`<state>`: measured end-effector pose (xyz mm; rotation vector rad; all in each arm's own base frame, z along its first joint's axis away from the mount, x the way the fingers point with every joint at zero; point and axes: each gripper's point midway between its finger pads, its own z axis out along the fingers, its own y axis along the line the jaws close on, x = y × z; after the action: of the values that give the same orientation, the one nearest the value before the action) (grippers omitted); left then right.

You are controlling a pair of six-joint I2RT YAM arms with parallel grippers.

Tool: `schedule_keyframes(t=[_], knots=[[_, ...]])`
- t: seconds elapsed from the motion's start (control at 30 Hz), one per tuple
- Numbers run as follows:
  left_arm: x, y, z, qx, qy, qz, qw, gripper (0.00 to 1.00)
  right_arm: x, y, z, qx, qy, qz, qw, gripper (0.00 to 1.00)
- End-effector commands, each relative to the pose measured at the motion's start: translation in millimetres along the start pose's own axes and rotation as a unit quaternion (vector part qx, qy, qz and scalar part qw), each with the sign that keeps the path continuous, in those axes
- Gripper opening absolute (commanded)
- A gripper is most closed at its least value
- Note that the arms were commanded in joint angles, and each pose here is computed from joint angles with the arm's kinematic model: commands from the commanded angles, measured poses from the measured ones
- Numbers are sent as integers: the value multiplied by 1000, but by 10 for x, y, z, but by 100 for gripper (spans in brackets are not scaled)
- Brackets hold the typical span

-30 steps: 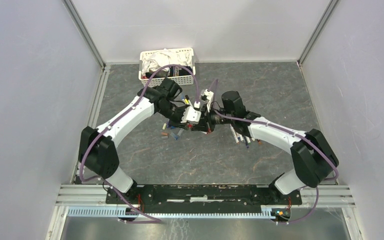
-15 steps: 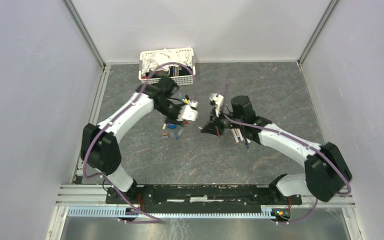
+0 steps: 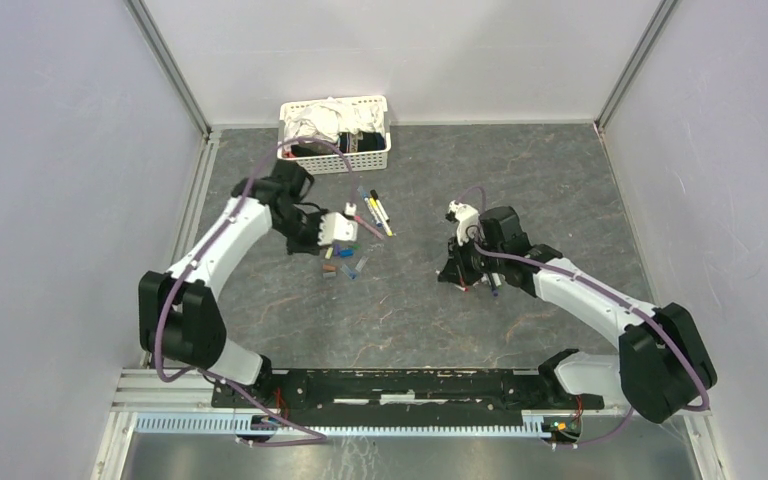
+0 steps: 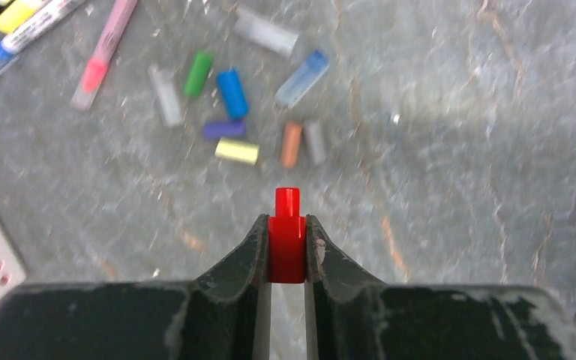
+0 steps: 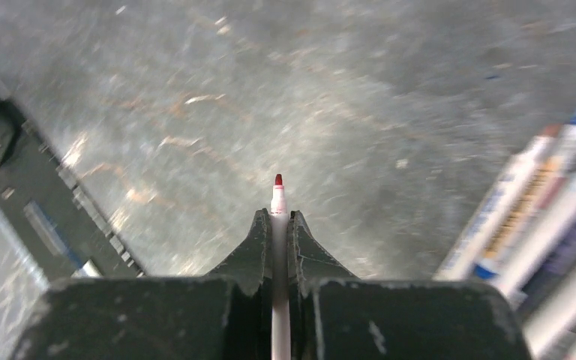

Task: Open the pen caps
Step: Place the pen cap at the center of the board, then place the pen at the center of the board.

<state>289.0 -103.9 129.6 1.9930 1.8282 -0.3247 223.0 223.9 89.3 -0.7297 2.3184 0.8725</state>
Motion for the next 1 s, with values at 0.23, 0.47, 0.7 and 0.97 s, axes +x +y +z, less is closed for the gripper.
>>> schedule_keyframes(t=[0.23, 0.47, 0.7, 0.97], knots=[[-87, 542, 918, -77, -20, -118, 990, 5, -277, -1195, -479, 317, -127, 61, 938, 0], [-87, 552, 978, -78, -12, -132, 988, 30, -161, -1466, -450, 362, -134, 70, 920, 0], [-352, 565, 561, -102, -43, -150, 982, 100, -175, -1629, -378, 384, -131, 64, 912, 0], [-699, 798, -196, -158, -62, -228, 959, 100, -110, -1757, -333, 396, -120, 60, 908, 21]])
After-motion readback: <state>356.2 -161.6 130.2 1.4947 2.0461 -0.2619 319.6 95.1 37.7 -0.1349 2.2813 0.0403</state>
